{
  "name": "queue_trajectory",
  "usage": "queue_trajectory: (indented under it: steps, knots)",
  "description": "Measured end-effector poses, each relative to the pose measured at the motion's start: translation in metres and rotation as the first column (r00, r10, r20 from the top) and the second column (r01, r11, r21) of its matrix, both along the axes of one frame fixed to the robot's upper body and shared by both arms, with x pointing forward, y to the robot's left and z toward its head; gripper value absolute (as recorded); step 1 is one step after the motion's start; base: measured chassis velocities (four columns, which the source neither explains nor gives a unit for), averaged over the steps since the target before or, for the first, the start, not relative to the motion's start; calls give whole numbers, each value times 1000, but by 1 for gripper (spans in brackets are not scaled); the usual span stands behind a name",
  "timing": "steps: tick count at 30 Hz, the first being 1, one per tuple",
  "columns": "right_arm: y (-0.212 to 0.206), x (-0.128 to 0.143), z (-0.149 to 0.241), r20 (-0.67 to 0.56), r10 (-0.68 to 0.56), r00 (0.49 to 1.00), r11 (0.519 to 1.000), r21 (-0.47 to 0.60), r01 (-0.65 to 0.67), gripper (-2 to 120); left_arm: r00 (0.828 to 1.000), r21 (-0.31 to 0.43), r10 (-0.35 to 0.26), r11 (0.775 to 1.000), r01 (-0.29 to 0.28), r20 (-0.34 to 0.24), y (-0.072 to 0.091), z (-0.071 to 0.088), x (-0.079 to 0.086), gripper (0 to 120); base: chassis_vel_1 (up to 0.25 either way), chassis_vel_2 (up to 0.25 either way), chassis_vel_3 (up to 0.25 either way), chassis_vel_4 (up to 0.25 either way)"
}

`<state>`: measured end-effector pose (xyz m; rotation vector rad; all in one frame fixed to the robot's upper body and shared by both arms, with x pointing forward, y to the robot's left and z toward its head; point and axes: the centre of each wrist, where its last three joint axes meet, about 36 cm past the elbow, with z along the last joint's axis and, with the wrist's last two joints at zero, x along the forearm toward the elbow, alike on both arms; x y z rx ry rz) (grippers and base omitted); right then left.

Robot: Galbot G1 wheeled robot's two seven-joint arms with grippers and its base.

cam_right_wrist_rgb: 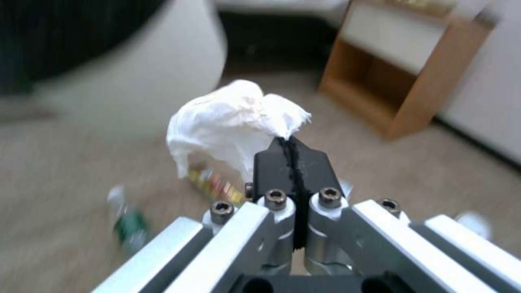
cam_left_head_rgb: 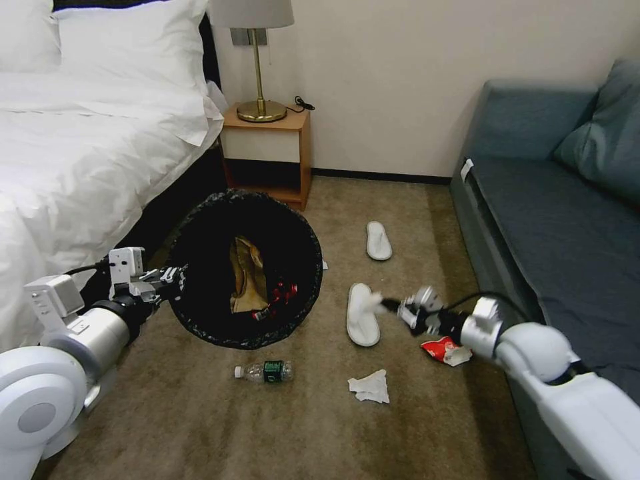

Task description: Pick up the trash bin, then pick up the garbage on the floor and place it into the trash bin.

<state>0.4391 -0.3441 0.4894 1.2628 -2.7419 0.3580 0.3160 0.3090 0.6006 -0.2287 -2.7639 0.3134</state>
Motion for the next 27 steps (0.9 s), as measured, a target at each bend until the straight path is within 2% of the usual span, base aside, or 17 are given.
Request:
queue_trajectory:
  steps: [3,6,8,14,20,22,27]
  knots:
    - [-3,-7,49,87,-21,996,998,53,16,0,999,-2,-21,1000,21,-42,1,-5,3,3,0,0,0,0]
    - [-4,-13,70,120,-24,993,998,67,16,0,998,2,-31,1000,32,-58,1,-7,3,3,0,0,0,0]
    - [-3,-25,109,166,-21,986,992,129,-1,0,995,7,-60,998,61,-86,1,-8,5,3,0,0,0,0]
    - [18,-26,155,202,45,978,970,224,-91,0,986,-2,-99,995,100,-130,-3,-13,11,3,0,0,0,0]
    - [33,-17,192,249,126,960,961,211,-181,0,980,5,-120,993,122,-161,-10,-18,16,3,0,0,0,0]
    - [46,-11,214,277,193,941,949,190,-250,0,978,21,-131,990,136,-160,-15,-19,19,3,0,0,0,0]
    - [75,-11,222,275,293,916,920,179,-348,0,978,22,-141,989,145,-153,-20,-17,22,3,0,0,0,0]
